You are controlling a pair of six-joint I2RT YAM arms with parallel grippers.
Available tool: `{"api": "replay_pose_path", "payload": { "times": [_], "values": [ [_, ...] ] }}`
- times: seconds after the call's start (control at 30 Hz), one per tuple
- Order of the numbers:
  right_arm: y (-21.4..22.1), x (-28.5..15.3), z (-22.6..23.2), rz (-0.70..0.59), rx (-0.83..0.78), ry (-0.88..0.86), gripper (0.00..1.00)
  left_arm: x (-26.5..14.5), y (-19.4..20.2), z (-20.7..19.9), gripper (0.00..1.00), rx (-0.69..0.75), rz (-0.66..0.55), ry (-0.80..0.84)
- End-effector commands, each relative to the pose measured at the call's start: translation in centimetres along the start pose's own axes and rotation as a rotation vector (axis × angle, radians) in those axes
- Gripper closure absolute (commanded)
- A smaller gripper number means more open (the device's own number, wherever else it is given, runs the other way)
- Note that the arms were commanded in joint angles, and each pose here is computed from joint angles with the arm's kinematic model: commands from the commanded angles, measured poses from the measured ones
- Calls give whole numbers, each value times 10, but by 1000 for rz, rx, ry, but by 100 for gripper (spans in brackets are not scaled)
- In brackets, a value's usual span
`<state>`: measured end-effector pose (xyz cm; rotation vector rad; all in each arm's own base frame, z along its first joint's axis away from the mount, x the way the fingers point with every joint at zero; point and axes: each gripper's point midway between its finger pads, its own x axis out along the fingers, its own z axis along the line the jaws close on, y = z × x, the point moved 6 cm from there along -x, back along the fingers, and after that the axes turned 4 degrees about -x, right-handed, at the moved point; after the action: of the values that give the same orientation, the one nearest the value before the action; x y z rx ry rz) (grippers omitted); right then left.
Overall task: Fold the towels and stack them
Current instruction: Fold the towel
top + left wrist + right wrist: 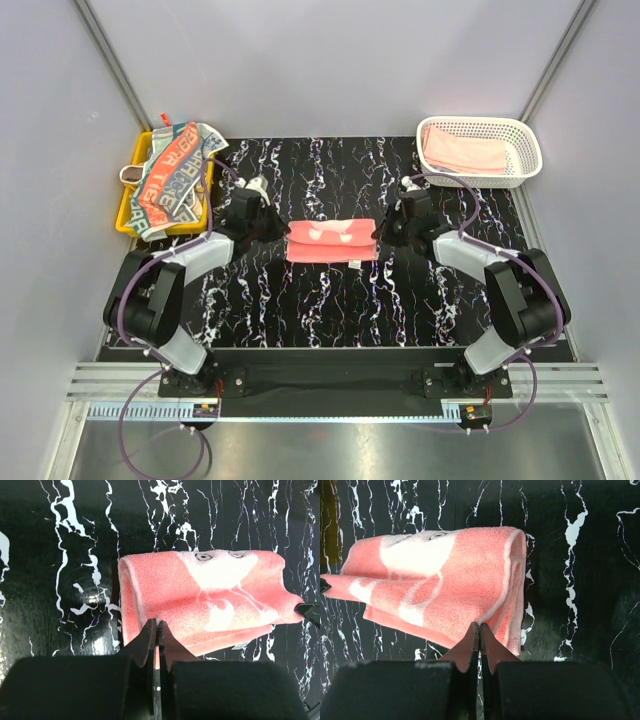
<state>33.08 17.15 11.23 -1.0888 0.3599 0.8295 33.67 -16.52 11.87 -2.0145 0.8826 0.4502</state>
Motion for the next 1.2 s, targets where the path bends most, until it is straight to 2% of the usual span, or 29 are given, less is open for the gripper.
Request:
{"api": "replay_pose_path", "payload": {
  "times": [0.0, 0.43, 0.5, 0.53, 0.6, 0.67, 0.73, 0.77, 0.83, 1.0, 1.1, 1.17],
  "values": [
    [-11, -12, 13, -86, -5, -32, 98, -10, -12, -8, 100, 15, -88, 23],
    [17, -12, 7, -49, 13, -20, 97, -9, 12, -5, 100, 17, -46, 14],
    [20, -12, 4, -42, 11, -6, 94, -7, 19, -3, 100, 15, -24, 4],
    [22, -12, 2, -37, 18, 3, 92, -7, 20, -3, 92, 12, -20, -4],
    [23, -15, 3, -31, 25, 8, 83, -9, 23, 2, 88, 0, -10, -48],
    [21, -22, 2, -39, 27, 22, 73, -15, 21, 3, 80, -6, -6, -81],
    [15, -28, 3, -54, 30, 42, 71, -27, 11, -4, 73, 8, -40, -92],
    [10, -33, 4, -71, 27, 52, 71, -33, 13, -3, 72, 18, -19, -120],
    [4, -39, 7, -64, 20, 65, 69, -46, -5, -15, 70, 39, -76, -125],
    [-8, -41, 15, -61, 17, 62, 69, -52, -18, -45, 70, 77, -68, -57],
    [-13, -32, 26, -46, 17, 23, 69, -34, -11, -59, 73, 106, -16, -15],
    [-10, -21, 33, -10, 6, 24, 69, -16, 0, -54, 76, 94, 30, -31]
  ]
}}
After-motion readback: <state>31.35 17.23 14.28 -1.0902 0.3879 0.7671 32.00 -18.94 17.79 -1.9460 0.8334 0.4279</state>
